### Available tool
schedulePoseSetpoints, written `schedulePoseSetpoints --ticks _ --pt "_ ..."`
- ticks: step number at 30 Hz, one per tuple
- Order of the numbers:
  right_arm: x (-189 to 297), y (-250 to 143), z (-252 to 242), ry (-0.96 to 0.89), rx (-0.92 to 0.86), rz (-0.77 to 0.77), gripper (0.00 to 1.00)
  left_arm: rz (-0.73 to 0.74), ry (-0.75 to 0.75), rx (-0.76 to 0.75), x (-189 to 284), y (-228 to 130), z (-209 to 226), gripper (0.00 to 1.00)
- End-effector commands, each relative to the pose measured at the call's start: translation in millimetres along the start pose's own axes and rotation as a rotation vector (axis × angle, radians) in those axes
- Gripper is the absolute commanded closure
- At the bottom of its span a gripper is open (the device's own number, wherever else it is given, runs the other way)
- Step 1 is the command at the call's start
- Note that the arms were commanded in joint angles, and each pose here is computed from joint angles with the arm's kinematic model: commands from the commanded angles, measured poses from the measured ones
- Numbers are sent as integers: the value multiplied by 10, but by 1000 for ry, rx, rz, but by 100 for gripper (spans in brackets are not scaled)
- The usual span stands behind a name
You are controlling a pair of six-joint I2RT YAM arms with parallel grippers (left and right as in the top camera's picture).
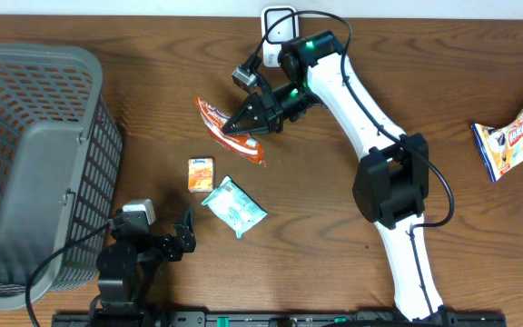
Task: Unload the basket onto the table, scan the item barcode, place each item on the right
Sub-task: 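Swing the held chocolate stick rightward and turn it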
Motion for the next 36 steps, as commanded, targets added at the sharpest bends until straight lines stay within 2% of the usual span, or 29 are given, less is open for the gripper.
schedulePoseSetpoints --ticks 1,14,23,30,36 --pt "-98 -25 167 72 -15 0 99 32 -3 12 -23 -75 12 2" --pt "-134 -33 166 68 -31 10 99 32 -3 12 -23 -75 12 2" --pt "-145 -137 -47 -11 11 42 99 32 -3 12 -23 -75 12 2" --pt "-48 -597 -185 1 -42 30 99 32 -3 12 -23 -75 12 2" --pt "228 -1148 57 14 49 -59 99 32 -3 12 -23 -75 12 2"
Point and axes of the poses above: each gripper's point midway between its finger pads, its own x axis back along the fingers, its own z axis along the line the jaws close on, y = z × x, the point moved 8 cm from there along x, back along the fingers
